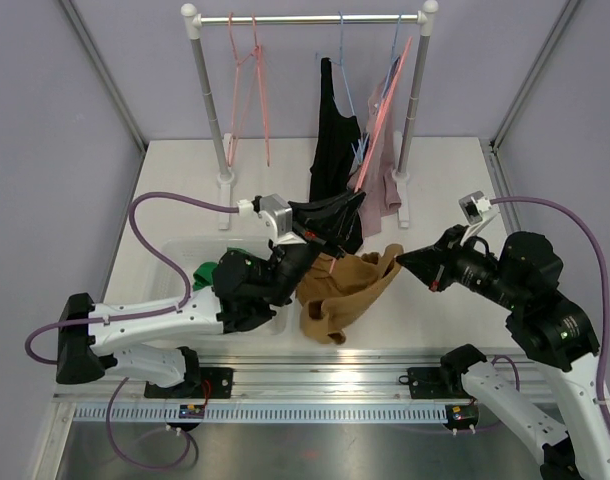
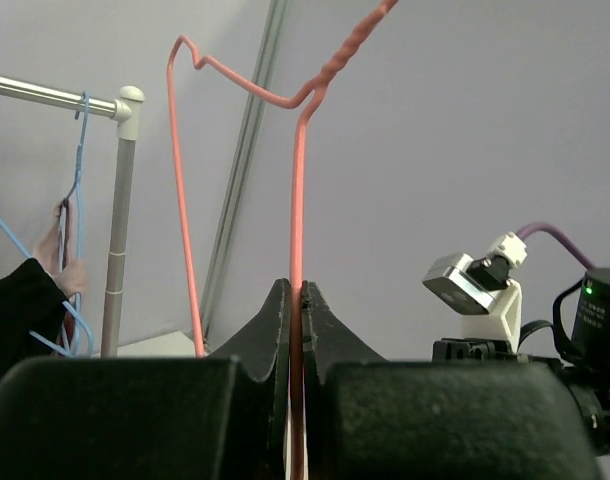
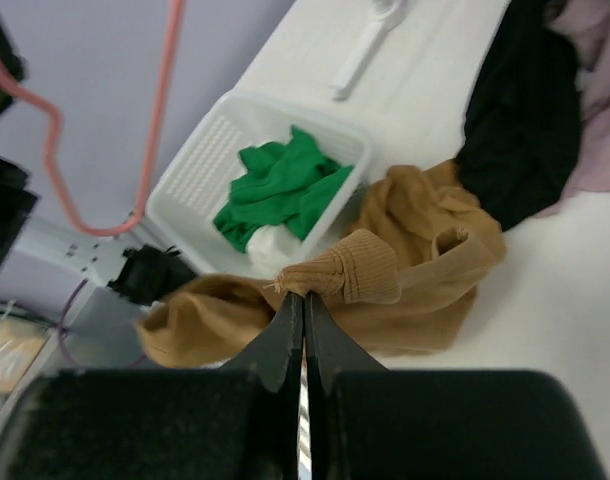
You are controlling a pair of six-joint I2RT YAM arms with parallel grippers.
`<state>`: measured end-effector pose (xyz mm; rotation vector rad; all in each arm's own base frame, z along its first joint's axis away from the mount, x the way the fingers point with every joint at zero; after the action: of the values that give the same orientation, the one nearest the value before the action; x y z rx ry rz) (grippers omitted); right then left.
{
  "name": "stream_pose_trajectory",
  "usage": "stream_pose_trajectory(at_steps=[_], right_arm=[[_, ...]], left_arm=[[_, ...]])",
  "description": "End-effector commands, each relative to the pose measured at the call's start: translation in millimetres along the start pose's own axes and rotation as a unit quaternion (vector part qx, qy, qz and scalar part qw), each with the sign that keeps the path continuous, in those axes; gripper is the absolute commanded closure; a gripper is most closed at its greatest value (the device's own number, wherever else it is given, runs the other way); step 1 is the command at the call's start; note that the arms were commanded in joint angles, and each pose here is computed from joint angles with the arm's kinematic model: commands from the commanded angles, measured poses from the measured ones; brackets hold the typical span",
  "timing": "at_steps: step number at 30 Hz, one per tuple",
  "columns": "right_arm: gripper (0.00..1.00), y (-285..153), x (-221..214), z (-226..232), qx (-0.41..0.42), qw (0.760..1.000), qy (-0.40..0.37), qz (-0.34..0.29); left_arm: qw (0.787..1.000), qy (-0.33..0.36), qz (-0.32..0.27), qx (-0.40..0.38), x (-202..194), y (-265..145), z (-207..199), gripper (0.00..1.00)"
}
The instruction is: Remove the tank top from the hanger
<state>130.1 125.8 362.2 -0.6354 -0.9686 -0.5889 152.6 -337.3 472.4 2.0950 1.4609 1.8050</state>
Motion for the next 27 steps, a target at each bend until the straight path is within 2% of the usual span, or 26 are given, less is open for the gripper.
stream_pose_trajectory(at_steps=[1,3,4,6,11,12,14,15,17,18,20,23,24,26,27], right_arm=[[1.00,-5.0,8.5,37.4,0.132,0.991,-0.001,-0.013],[1.00,-2.5,9.1,25.9,0.090,0.996,-0.011,-0.012],[1.00,2.7,4.8,10.0,0.035,0.999,-0.001,0.003],[1.00,9.4,-3.2,-3.6,-0.002,1.000,-0.002,0.028],[1.00,26.2,-30.0,-8.6,0.022,0.996,0.017,0.080],[1.00,31.9,-34.1,-10.0,0.022,0.995,0.033,0.089],[1.00,42.7,-44.0,-17.5,0.013,0.994,0.048,0.099],[1.00,47.6,-48.5,-25.8,-0.011,0.993,0.055,0.105],[1.00,51.6,-50.1,-47.1,-0.085,0.990,0.061,0.099],[1.00,54.7,-55.8,-55.8,-0.113,0.985,0.065,0.112],[0.98,59.7,-61.7,-63.9,-0.135,0.982,0.065,0.119],[0.78,70.9,-77.3,-60.3,-0.106,0.982,0.072,0.140],[0.59,75.8,-82.9,-61.2,-0.100,0.982,0.074,0.143],[0.47,80.2,-90.7,-56.3,-0.078,0.982,0.075,0.158],[0.18,82.8,-95.2,-57.2,-0.078,0.980,0.076,0.165]], left_arm=[[0.998,0.018,-0.042,-0.052,-4.4,-5.8,-4.5,1.00],[0.999,0.031,-0.019,-0.039,-18.1,-9.5,1.9,1.00],[1.000,0.021,-0.006,-0.017,-20.7,-8.9,6.6,1.00],[0.999,0.028,0.025,0.023,-26.0,-9.6,14.9,1.00],[0.995,0.025,0.049,0.086,-24.8,-39.1,13.6,1.00],[0.990,0.038,0.067,0.121,-30.6,-48.1,22.1,1.00],[0.986,0.012,0.078,0.147,-28.0,-61.3,24.5,1.00],[0.979,0.024,0.100,0.178,-37.6,-73.2,36.2,1.00],[0.972,-0.017,0.101,0.212,-32.1,-85.6,46.1,1.00],[0.964,-0.006,0.112,0.240,-38.0,-95.1,56.7,1.00],[0.959,-0.001,0.111,0.261,-30.1,-101.4,65.7,1.00],[0.949,0.003,0.124,0.289,-23.5,-102.2,81.8,1.00],[0.949,-0.013,0.140,0.283,-26.8,-104.3,85.2,1.00],[0.944,-0.019,0.140,0.299,-24.5,-102.5,102.8,1.00],[0.943,-0.021,0.149,0.295,-26.0,-103.2,105.6,1.00]])
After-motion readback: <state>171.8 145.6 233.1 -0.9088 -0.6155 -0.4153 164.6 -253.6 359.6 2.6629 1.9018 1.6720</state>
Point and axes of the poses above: each gripper's point midway between its finger pads, its own y axis out along the fingers, its own z axis along the line the jaws close on, x = y × z, the point moved 4 cm from there along -y, back along the fingers, and after that the axes turned 3 degrees about -y, right-handed, at the moved point
